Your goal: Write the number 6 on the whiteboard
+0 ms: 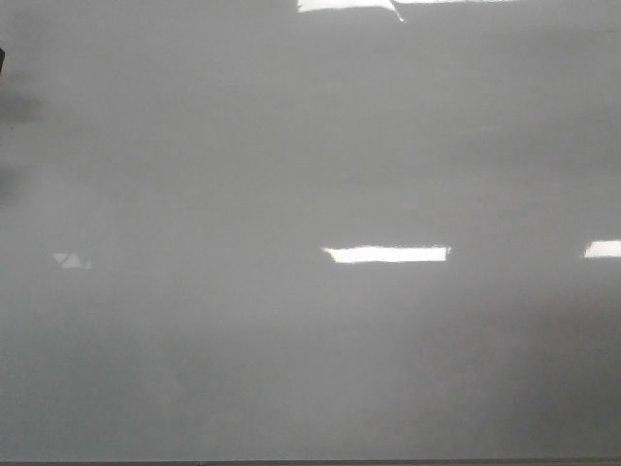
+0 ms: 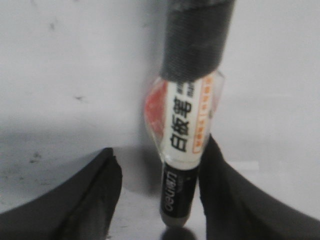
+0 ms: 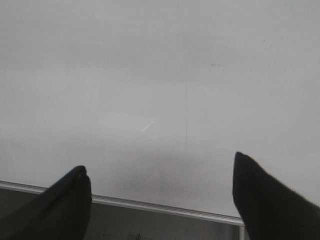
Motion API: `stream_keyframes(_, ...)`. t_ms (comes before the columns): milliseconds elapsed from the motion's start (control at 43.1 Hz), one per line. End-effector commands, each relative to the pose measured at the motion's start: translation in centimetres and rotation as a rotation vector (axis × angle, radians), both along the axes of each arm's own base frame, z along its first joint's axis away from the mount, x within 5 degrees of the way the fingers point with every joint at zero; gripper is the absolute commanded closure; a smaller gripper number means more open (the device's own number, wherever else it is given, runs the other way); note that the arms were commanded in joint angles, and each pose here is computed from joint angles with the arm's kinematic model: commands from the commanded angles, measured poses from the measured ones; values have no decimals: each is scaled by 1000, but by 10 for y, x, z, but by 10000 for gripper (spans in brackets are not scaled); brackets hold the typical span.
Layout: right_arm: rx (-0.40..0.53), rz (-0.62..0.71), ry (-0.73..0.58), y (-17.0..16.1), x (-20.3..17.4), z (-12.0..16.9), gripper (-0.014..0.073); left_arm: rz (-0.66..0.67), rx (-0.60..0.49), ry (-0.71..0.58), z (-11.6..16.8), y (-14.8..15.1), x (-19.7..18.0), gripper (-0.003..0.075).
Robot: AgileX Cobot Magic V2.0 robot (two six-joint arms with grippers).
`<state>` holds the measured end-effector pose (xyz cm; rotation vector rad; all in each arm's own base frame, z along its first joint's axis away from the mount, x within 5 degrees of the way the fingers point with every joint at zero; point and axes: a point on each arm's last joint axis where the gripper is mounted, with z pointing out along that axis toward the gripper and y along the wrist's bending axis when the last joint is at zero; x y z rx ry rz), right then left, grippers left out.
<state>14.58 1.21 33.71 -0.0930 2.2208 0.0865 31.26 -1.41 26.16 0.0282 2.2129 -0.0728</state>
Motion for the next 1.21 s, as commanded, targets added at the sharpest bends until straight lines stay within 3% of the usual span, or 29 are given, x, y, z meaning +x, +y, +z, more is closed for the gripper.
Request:
stream_keyframes(0,6,-2,-93,0,4,14,-6,17,-13,-131,21,-1,6,505)
stream_keyframes(185,6,-2,-94,0,4,14,-6,16,-13,-131,22,-1,6,628)
stream_keyframes(394,7,-4,-116,0,5,15,-6,6,-19,-137,37,-1,-7,715)
stream_keyframes(649,4,6,-66,0,1,26,-6,-42,30,-173,76,-1,-47,741)
stream_keyframes(811,2,12,-25,1,2,33,-6,-141,115,-64,94,-3,-77,741)
stream_keyframes(997,5,13,-14,1,6,34,-6,-365,215,148,105,-16,-102,741)
stream_keyframes(1182,12,29,14,4,11,30,-6,-641,232,181,107,-51,-111,741)
